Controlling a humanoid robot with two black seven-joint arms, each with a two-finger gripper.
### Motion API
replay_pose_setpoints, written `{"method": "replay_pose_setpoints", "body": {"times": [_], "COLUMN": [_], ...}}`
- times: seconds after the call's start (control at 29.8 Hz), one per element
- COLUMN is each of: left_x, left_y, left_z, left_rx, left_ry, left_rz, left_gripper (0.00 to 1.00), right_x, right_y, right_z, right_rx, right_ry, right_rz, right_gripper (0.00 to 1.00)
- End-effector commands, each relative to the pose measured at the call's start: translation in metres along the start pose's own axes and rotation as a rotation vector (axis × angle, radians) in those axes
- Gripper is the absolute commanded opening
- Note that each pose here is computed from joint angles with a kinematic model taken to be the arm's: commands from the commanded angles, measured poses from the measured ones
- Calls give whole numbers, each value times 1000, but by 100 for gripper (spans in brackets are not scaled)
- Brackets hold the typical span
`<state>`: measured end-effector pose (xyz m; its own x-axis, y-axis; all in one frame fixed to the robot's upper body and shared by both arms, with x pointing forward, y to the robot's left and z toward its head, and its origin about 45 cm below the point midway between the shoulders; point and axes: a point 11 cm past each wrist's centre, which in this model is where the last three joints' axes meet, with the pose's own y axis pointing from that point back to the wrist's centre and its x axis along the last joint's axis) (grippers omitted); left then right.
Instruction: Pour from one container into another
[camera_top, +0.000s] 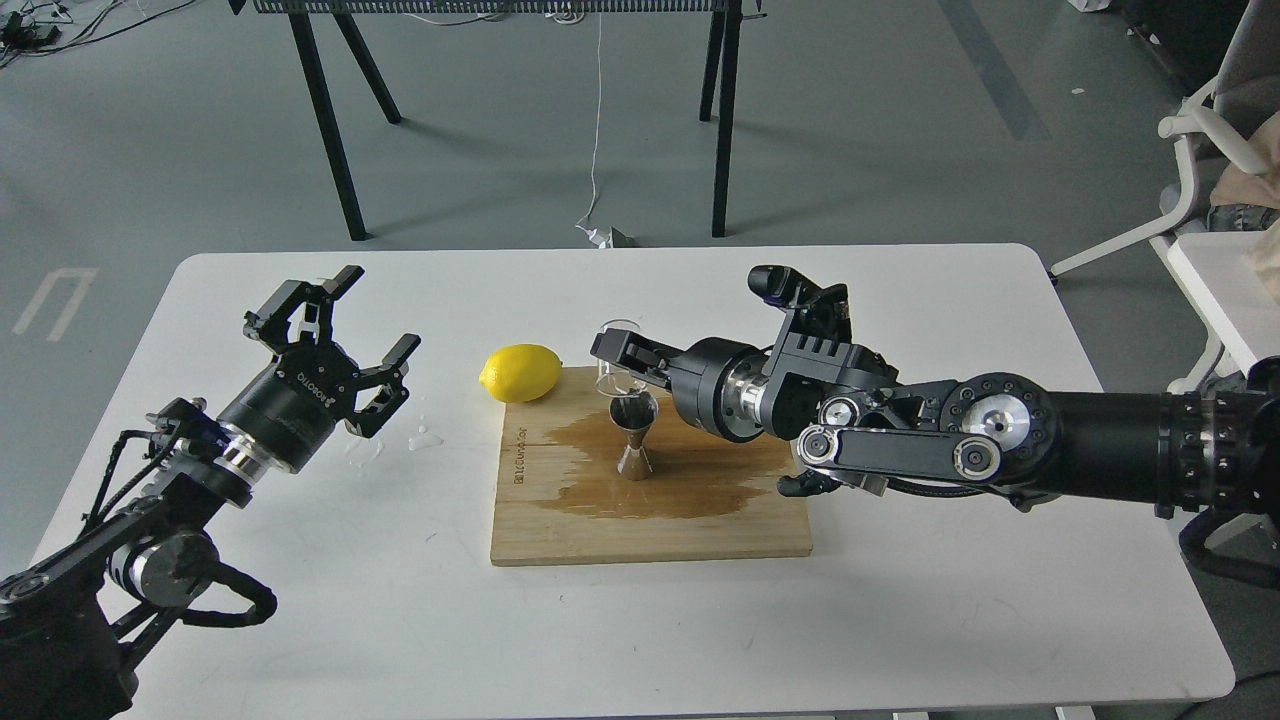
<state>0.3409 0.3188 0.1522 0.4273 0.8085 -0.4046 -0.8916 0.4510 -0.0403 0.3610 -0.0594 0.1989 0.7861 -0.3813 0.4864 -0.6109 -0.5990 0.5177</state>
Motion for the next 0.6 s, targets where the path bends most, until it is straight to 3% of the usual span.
{"method": "replay_pose_setpoints", "body": {"times": [0.0, 0.34, 0.57], "left_x": [0, 1, 2], "left_y": [0, 0, -1], "left_z": [0, 2, 3], "left_rx": [0, -4, -8], "left_ry": [0, -4, -3], "left_rz": [0, 1, 4], "left_gripper": [93, 93, 93], "right_x": [2, 20, 56], "right_y": [0, 3, 19], "right_z": [-3, -16, 7], "right_rx": [4, 44, 100], "right_ry": [6, -209, -680], "right_rz": [3, 51, 168], "right_gripper": [39, 39, 39]}}
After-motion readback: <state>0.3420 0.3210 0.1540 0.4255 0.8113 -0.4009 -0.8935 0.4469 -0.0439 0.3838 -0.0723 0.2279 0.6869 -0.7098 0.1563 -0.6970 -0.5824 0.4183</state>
